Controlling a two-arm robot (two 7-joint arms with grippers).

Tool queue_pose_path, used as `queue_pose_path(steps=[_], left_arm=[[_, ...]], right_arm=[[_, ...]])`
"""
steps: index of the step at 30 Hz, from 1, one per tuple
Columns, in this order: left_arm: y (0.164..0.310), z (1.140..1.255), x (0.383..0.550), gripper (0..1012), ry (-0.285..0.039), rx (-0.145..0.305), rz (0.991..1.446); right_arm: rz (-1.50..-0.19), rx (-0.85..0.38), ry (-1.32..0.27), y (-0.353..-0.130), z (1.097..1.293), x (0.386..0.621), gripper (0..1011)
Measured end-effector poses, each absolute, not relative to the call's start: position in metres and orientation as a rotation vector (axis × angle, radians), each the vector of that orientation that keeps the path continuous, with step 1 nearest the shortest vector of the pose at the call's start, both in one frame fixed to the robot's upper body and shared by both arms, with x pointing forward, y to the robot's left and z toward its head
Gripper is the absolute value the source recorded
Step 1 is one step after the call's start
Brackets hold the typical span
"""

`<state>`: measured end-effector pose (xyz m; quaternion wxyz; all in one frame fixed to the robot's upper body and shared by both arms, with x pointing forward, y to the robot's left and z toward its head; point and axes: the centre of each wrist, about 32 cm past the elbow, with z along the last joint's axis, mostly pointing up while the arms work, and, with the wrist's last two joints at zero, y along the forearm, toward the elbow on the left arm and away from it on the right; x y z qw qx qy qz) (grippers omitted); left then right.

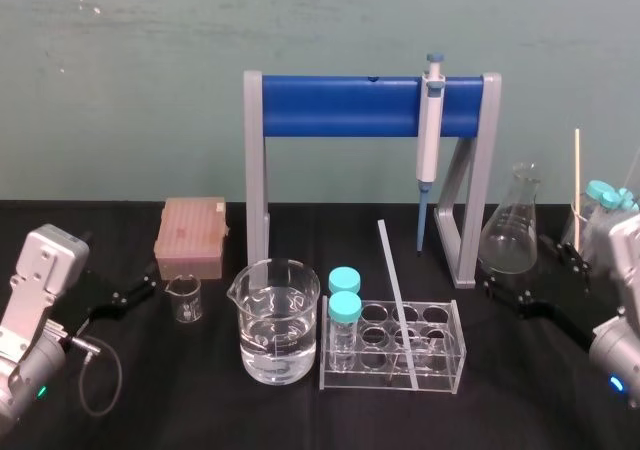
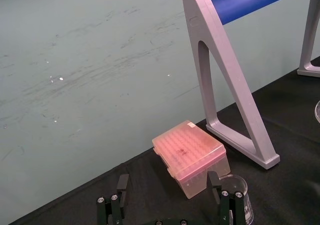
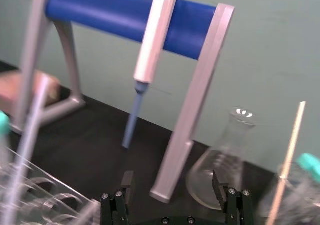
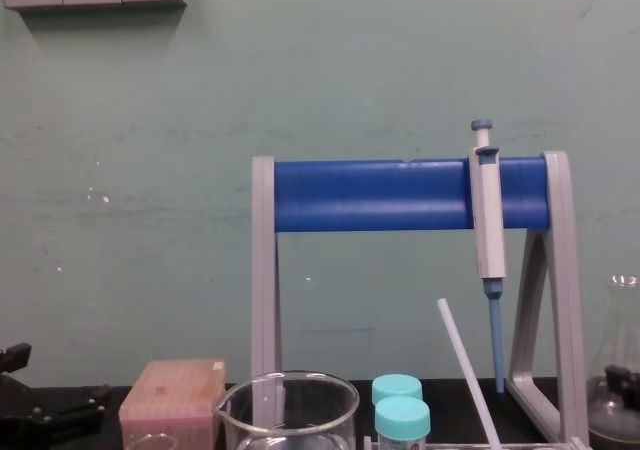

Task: Pick up the stirring rod with one hand, then place it down.

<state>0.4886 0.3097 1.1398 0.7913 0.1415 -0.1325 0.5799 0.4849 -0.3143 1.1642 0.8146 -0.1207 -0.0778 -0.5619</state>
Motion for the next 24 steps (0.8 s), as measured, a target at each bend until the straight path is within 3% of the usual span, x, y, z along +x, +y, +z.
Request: queue_pose_path(steps=[3, 11, 18, 24], left_arm=[[0.31, 1.14, 0.489, 1000, -0.285, 0.304, 1.248], [0.31, 1.14, 0.489, 1000, -0.285, 0.305, 1.248], [0.31, 1.14, 0.489, 1000, -0.285, 0.304, 1.248], [0.31, 1.14, 0.489, 1000, -0.285, 0.305, 1.248]], right_arm=[[-1.146, -0.185, -0.04, -0.312, 1.182, 0.483, 1000], [-0.963, -0.075, 0.127, -0.298, 1.208, 0.48, 1000], [-0.861, -0.118, 0.168, -0.282, 1.217, 0.487, 1000], [-0.856, -0.162, 0.182, -0.272, 1.215, 0.502, 1000]])
